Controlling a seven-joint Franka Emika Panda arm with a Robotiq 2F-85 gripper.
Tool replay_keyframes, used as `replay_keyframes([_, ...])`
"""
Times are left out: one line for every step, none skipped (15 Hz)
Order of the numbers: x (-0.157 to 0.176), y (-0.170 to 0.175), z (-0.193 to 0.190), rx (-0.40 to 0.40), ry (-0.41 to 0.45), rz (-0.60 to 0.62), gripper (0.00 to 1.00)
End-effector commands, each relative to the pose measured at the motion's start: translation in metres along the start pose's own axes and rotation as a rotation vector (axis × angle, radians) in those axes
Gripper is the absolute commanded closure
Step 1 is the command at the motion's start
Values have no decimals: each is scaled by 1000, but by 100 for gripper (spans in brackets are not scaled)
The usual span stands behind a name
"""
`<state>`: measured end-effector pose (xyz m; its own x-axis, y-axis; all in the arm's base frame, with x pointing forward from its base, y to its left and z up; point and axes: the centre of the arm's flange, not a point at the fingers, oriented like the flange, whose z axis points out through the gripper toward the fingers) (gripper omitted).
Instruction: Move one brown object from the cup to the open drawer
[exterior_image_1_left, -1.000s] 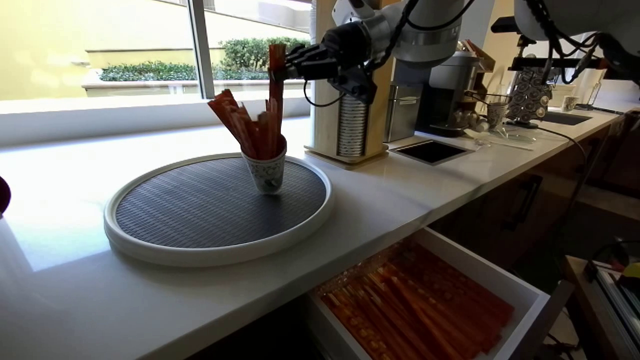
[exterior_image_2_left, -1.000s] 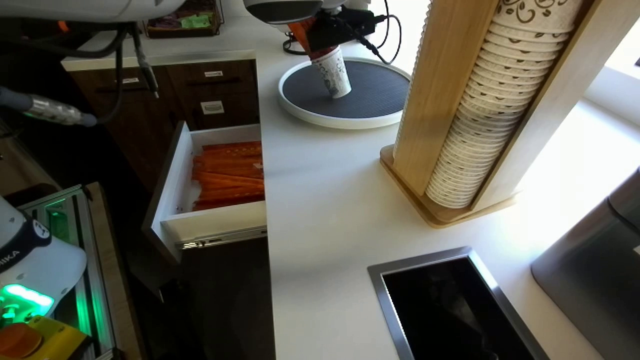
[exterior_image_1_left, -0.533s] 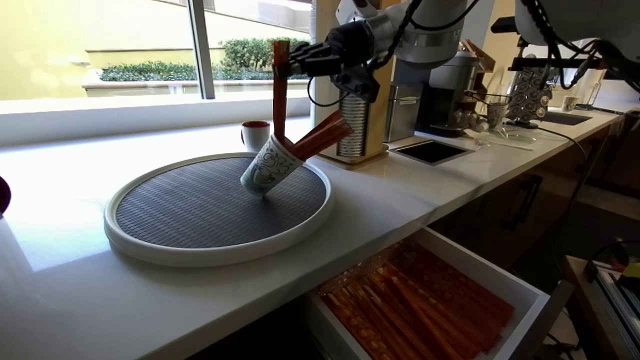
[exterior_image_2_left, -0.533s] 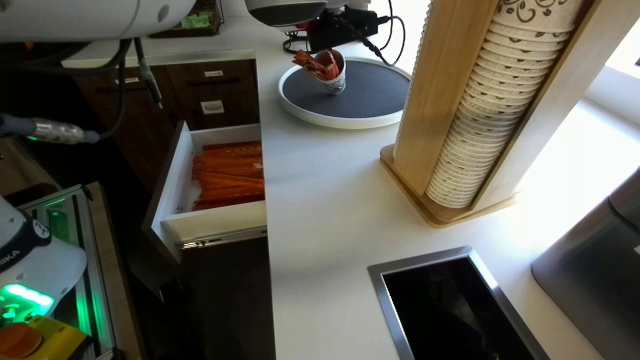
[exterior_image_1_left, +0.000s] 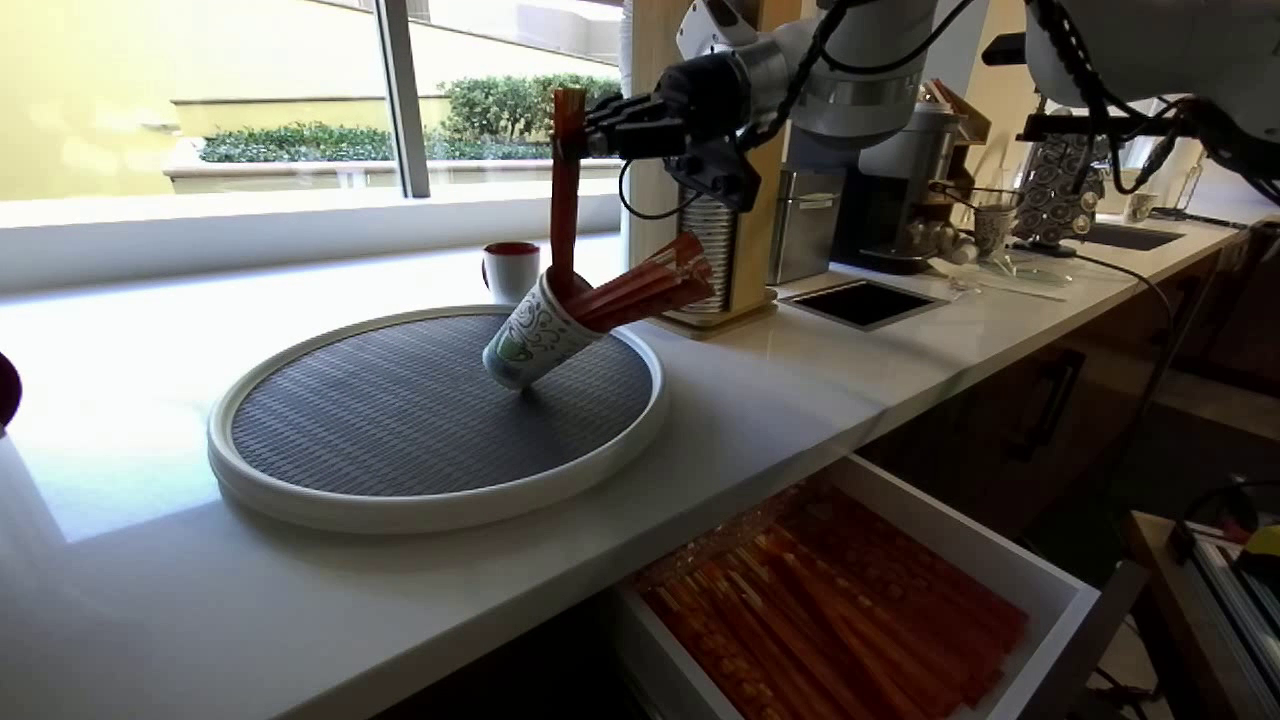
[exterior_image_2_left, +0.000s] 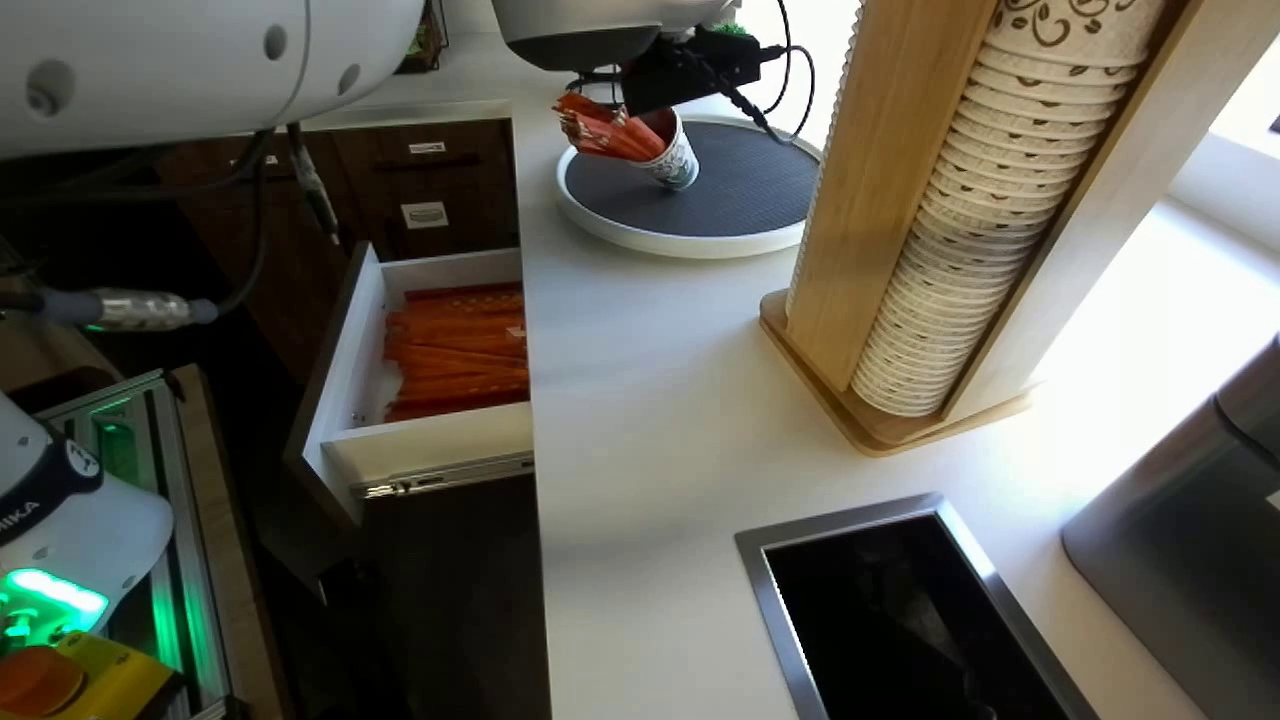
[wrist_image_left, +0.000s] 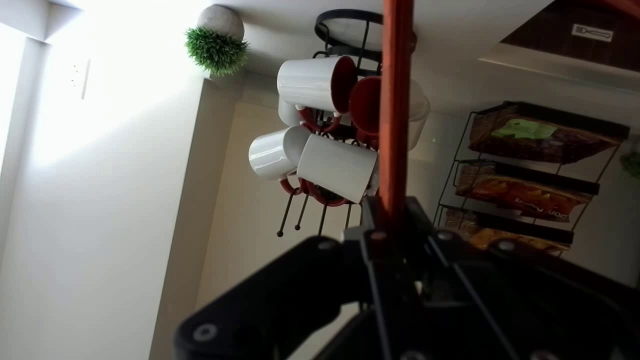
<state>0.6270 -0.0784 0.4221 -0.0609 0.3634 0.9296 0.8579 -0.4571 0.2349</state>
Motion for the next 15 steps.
replay_keyframes([-1, 1, 6, -31, 18, -31, 97])
replay_keyframes([-2, 3, 7, -42, 17, -48, 97])
replay_keyframes([-1, 5, 9, -55, 15, -66, 97])
replay_keyframes([-1, 6, 12, -73, 13, -85, 97])
replay_keyframes([-1, 8, 14, -89, 15, -102, 97])
replay_keyframes([-1, 9, 18, -102, 22, -116, 97])
replay_keyframes([0, 10, 21, -112, 28, -124, 97])
replay_keyframes([0, 10, 25, -121, 35, -131, 97])
replay_keyframes([0, 11, 29, -125, 42, -136, 97])
replay_keyframes([0, 11, 35, -128, 50, -141, 97])
replay_keyframes([-1, 11, 40, -127, 54, -144, 97])
replay_keyframes([0, 11, 46, -123, 60, -142, 97])
replay_keyframes([0, 10, 51, -117, 65, -140, 97])
replay_keyframes([0, 10, 56, -109, 71, -137, 97])
replay_keyframes([0, 8, 61, -104, 73, -131, 97])
